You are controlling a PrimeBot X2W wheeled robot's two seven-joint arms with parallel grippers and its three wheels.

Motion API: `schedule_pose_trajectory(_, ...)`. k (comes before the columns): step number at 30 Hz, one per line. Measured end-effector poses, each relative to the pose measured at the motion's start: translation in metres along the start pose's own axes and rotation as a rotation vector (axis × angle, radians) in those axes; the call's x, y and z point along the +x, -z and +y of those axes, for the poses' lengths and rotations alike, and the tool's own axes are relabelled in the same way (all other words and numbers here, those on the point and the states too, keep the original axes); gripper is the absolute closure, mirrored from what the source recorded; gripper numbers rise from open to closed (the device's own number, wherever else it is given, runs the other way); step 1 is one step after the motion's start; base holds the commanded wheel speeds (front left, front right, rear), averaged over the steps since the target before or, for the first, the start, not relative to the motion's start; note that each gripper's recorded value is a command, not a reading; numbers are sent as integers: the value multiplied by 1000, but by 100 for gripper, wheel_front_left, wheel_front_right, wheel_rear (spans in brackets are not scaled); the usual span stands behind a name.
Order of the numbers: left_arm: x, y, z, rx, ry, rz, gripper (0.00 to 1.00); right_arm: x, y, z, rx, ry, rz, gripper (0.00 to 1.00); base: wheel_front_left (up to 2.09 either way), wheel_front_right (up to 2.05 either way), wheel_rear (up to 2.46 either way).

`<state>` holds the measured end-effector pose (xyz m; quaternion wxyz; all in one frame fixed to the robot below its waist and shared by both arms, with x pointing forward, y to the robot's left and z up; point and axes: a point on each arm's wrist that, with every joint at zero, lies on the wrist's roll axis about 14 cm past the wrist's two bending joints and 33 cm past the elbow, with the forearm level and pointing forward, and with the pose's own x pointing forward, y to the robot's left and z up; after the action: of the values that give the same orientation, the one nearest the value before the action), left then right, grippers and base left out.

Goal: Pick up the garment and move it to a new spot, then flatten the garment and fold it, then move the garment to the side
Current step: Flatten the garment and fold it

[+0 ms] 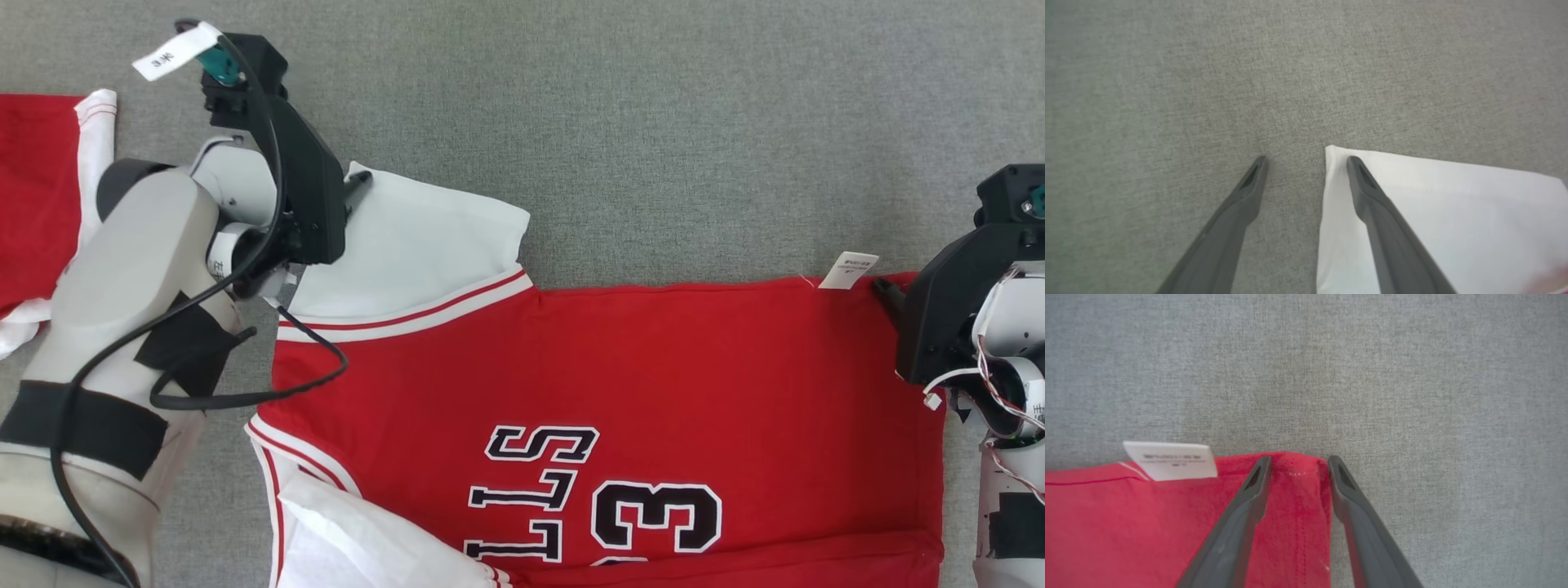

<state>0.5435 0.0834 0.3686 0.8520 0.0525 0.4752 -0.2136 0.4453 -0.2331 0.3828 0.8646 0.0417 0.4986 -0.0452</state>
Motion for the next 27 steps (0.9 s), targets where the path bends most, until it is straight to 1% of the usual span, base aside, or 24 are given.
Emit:
schedule_pose_trajectory(4, -2, 3, -8, 4, 21, 3, 0, -2, 1, 1, -4, -4, -1, 29, 0, 0, 0)
schedule_pose_trajectory(5, -2, 3, -8, 7, 21, 3, 2, -3, 1, 2, -4, -5, -2, 35, 0, 0, 0)
schedule_pose_trajectory(6, -2, 4, -9, 8, 23, 3, 5, -3, 1, 1, -4, -5, -2, 38, 0, 0, 0)
schedule_pose_trajectory(7, -1, 4, -10, 8, 26, 1, 20, -3, 2, 1, -4, -5, -2, 45, 0, 0, 0)
schedule_pose_trajectory(8, 0, 5, -11, 7, 29, -2, 45, -3, 2, 1, -4, -5, -1, 52, 0, 0, 0)
schedule_pose_trajectory(9, 0, 5, -11, 7, 30, -2, 52, -3, 2, 0, -4, -4, -1, 53, 0, 0, 0)
schedule_pose_trajectory(10, 1, 4, -11, 5, 28, -9, 56, -3, 2, 0, -3, -2, -1, 55, 0, 0, 0)
schedule_pose_trajectory(11, 2, 3, -11, 5, 28, -15, 63, -3, 2, -1, -2, 0, -3, 57, 0, 0, 0)
schedule_pose_trajectory(12, 2, 2, -12, 7, 29, -19, 81, -3, 3, -1, -2, 2, -2, 62, 0, 0, 0)
schedule_pose_trajectory(13, 3, 2, -12, 10, 29, -22, 93, -3, 3, -2, -1, 3, -1, 64, 0, 0, 0)
schedule_pose_trajectory(14, 3, 2, -13, 13, 31, -24, 100, -3, 3, -2, 0, 4, -1, 73, 0, 0, 0)
schedule_pose_trajectory(16, 3, 2, -13, 15, 32, -24, 100, -2, 3, -3, 1, 5, -3, 88, 0, 0, 0)
schedule_pose_trajectory(17, 3, 3, -14, 13, 34, -19, 100, -2, 4, -3, 2, 4, -3, 100, 0, 0, 0)
schedule_pose_trajectory(23, -1, 0, -14, 6, 40, -39, 100, -2, 0, -1, 4, -2, -23, 100, 0, 0, 0)
schedule_pose_trajectory(26, -5, -3, -17, -16, 47, -83, 100, -3, -2, -1, 10, -5, -37, 100, 0, 0, 0)
schedule_pose_trajectory(27, -6, -5, -20, -40, 63, -104, 100, -4, -2, -1, 15, -5, -39, 100, 0, 0, 0)
